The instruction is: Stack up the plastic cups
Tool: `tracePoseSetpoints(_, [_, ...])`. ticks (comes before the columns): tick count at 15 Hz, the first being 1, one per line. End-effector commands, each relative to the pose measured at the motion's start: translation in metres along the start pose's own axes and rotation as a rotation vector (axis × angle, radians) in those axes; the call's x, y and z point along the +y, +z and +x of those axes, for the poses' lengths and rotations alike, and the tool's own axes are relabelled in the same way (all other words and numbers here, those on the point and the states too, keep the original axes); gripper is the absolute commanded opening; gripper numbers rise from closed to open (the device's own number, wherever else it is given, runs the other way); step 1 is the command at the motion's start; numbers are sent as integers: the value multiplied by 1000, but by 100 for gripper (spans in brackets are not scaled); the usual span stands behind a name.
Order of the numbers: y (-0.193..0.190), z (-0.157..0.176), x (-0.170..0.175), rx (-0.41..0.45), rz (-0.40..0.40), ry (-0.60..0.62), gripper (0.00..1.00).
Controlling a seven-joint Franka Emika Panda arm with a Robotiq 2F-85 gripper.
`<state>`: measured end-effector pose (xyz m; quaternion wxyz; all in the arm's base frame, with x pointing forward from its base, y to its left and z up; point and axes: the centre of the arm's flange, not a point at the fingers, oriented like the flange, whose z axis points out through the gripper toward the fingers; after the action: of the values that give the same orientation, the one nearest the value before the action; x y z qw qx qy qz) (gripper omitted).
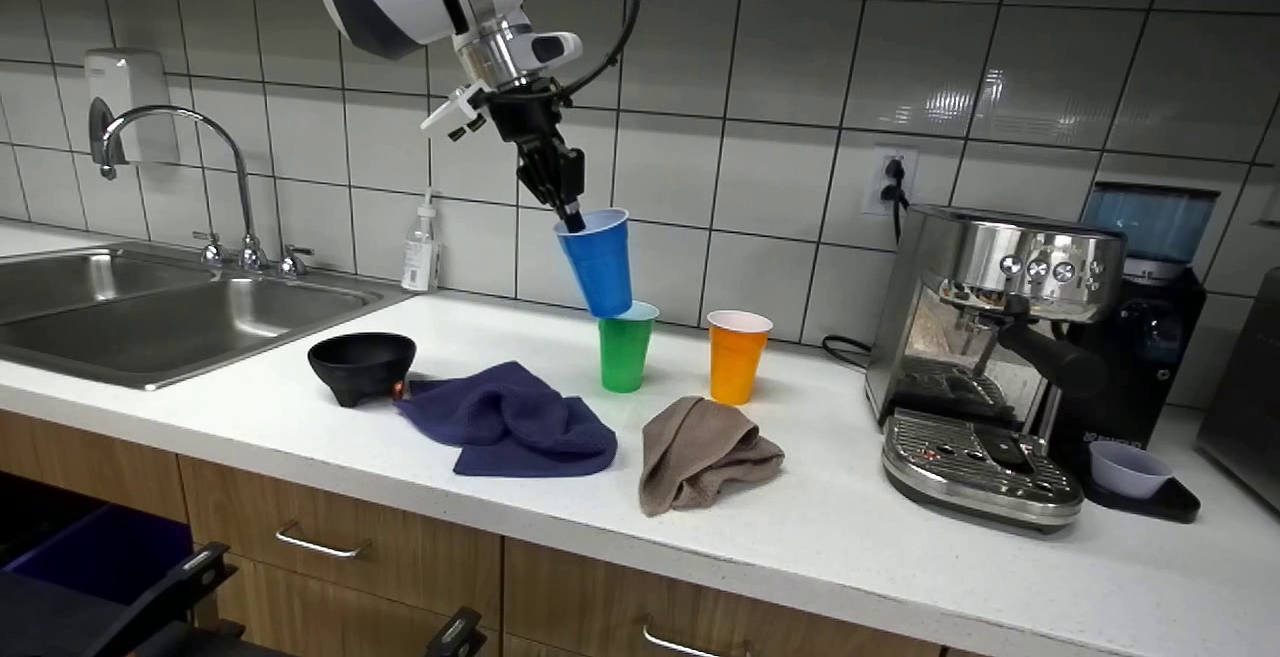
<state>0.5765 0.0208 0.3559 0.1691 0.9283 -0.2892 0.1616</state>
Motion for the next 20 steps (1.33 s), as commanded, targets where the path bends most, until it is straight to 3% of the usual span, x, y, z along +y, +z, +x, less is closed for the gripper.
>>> tracePoseSetpoints(1, [4, 15, -9, 27, -26, 21, 1])
tracePoseSetpoints(20, [16, 48, -29, 57, -29, 36, 1])
